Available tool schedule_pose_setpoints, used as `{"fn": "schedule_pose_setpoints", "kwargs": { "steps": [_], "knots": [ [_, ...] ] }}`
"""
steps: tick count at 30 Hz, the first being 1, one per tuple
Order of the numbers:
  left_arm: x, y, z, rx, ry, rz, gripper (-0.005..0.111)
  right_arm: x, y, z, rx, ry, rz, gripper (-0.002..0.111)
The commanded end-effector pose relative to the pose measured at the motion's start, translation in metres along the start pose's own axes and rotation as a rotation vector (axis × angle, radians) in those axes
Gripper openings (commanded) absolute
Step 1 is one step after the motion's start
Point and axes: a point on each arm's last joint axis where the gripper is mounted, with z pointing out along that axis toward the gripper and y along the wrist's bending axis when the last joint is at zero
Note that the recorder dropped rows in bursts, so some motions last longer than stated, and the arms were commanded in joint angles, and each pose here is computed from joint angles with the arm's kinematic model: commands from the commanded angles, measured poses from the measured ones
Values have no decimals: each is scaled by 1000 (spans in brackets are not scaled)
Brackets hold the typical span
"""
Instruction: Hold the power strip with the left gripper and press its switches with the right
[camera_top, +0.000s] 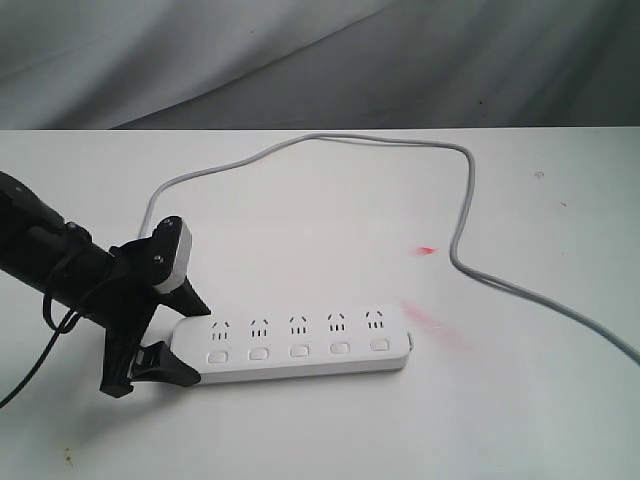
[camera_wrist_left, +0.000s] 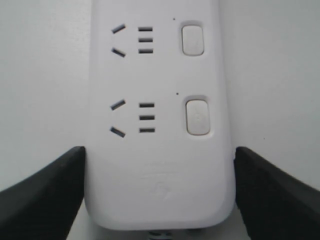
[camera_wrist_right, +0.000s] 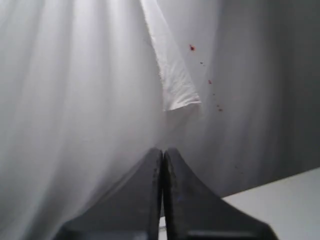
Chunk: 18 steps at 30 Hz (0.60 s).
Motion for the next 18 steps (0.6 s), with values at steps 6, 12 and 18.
{"fn": "schedule_pose_setpoints", "kwargs": {
  "steps": [6, 12, 18],
  "knots": [
    [-2, 1, 0, -3, -3, 9, 42, 56, -32, -23, 137, 121, -110, 0],
    [-2, 1, 0, -3, -3, 9, 42, 89, -45, -37, 166, 168, -110, 0],
    [-2, 1, 0, -3, -3, 9, 42, 137, -64, -63, 183, 200, -181, 0]
  ]
}}
